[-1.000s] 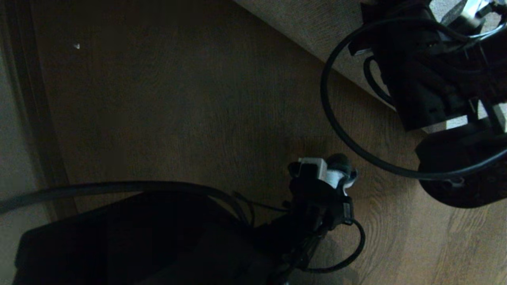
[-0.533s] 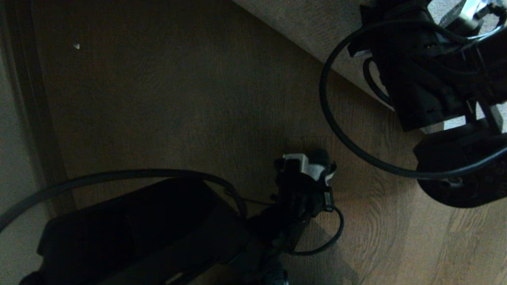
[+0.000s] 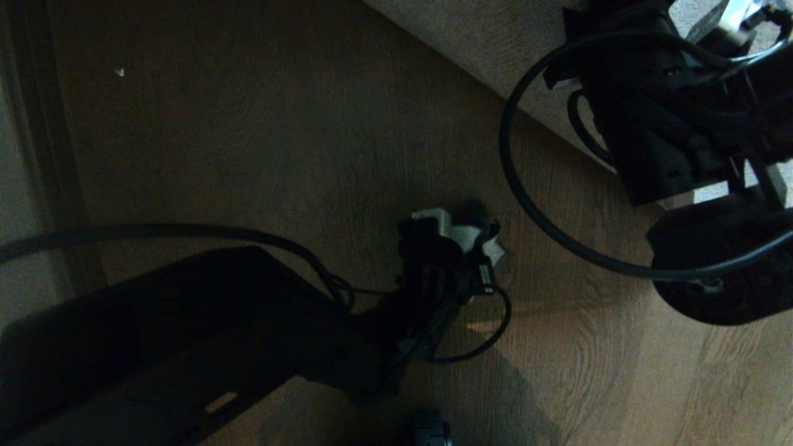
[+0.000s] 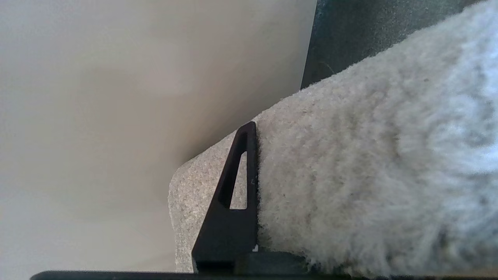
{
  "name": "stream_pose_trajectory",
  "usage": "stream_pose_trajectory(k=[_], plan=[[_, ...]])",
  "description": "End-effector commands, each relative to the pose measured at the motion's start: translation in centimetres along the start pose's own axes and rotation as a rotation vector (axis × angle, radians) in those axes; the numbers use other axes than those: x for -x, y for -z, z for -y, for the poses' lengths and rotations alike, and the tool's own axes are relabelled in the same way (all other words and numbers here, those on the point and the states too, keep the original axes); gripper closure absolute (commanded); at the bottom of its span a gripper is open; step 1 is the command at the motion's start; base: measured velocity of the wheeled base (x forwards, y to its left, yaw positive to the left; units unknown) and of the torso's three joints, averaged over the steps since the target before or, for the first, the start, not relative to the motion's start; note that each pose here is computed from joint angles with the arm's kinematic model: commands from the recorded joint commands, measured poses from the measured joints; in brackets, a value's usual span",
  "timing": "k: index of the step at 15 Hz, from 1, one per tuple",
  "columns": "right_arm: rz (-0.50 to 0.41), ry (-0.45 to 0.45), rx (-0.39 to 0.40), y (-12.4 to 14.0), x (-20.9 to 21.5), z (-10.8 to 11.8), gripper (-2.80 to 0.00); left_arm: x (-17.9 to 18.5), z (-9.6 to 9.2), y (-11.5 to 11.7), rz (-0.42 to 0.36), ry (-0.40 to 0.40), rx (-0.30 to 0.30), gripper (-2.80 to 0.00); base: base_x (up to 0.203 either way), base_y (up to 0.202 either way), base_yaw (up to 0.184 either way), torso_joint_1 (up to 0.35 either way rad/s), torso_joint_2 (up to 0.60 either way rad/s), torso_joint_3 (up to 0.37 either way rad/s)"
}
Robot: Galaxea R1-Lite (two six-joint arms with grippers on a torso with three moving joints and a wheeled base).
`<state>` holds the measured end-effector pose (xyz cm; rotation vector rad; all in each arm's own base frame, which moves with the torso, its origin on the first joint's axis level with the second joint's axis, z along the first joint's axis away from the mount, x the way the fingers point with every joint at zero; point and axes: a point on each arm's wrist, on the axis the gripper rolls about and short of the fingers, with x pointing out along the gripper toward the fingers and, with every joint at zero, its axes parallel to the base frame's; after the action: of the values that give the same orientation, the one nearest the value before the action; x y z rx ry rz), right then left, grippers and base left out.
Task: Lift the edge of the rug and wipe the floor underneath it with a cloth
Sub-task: Wipe the floor under the carpet with a rag
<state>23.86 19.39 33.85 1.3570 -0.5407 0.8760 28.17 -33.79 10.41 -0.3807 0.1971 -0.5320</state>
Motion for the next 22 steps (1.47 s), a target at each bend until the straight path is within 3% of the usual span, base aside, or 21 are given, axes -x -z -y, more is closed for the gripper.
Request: stream_pose_trajectory(k=[1,10,14,17,22], plan=[[0.025,-0.043,-0.016,-0.3,0.0,-0.5,0.00,1.4,-0.9,-1.8,0.016,-0.022,0.007,0.00,0.000,0.000,0.000,0.000,0.00,0.000],[0.026,-0.050,-0.019,-0.3,-0.1,-0.7,0.00,6.4,-8.5,-7.7,0.077,-0.220,0.016,0.00,0.000,0.000,0.000,0.000,0.00,0.000],[0.026,-0.049,-0.019,-0.4,0.0,-0.8,0.00,8.6,-10.1,-8.9,0.091,-0.270,0.019,0.00,0.000,0.000,0.000,0.000,0.00,0.000],[0.029,-0.054,-0.022,-0.4,-0.1,-0.9,0.00,11.3,-9.5,-8.6,0.062,-0.253,0.012,0.00,0.000,0.000,0.000,0.000,0.00,0.000],[0.028,-0.052,-0.021,-0.4,-0.1,-0.8,0.00,14.1,-3.5,-5.0,-0.070,-0.043,-0.029,0.00,0.000,0.000,0.000,0.000,0.00,0.000]])
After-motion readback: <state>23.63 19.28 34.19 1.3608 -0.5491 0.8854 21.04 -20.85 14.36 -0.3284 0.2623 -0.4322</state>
